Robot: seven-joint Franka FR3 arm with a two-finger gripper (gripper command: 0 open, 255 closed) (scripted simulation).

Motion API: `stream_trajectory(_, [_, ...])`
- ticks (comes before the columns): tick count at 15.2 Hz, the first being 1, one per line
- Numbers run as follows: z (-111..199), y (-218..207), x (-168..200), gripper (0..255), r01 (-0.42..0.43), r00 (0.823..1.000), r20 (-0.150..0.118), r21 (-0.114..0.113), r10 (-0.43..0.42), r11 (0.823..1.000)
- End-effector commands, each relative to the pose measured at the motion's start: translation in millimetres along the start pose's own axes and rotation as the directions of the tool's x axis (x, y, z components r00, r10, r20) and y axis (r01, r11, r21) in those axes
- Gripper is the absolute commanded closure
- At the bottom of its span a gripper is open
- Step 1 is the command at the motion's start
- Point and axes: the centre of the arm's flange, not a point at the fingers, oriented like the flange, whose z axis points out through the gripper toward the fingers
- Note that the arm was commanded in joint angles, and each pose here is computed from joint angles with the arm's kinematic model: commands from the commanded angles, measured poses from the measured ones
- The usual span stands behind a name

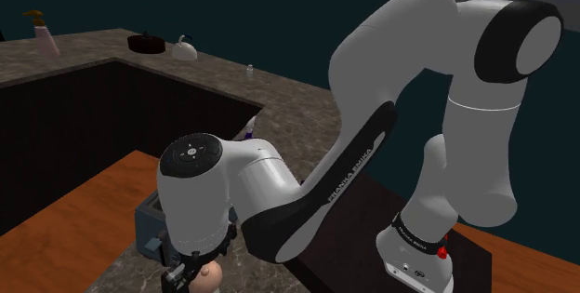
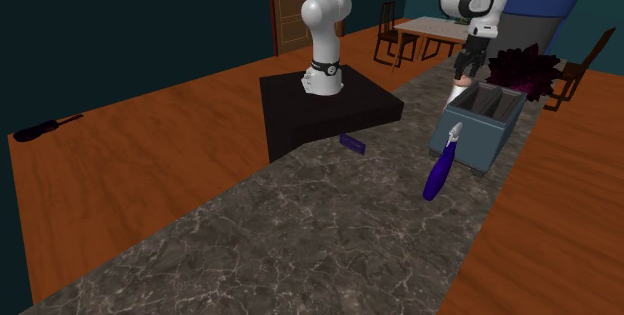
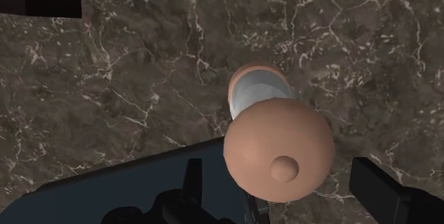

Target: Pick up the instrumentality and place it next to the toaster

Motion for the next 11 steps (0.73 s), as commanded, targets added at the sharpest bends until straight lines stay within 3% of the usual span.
stream_trajectory(1, [-21, 0, -1, 0, 0.000, 1.000, 0.000, 0.000, 0.000, 1.000])
stream_trajectory(3, [-45, 0, -1, 0, 0.000, 1.000, 0.000, 0.000, 0.000, 1.000])
stream_trajectory(11, [-45, 0, -1, 0, 0.000, 1.000, 0.000, 0.000, 0.000, 1.000])
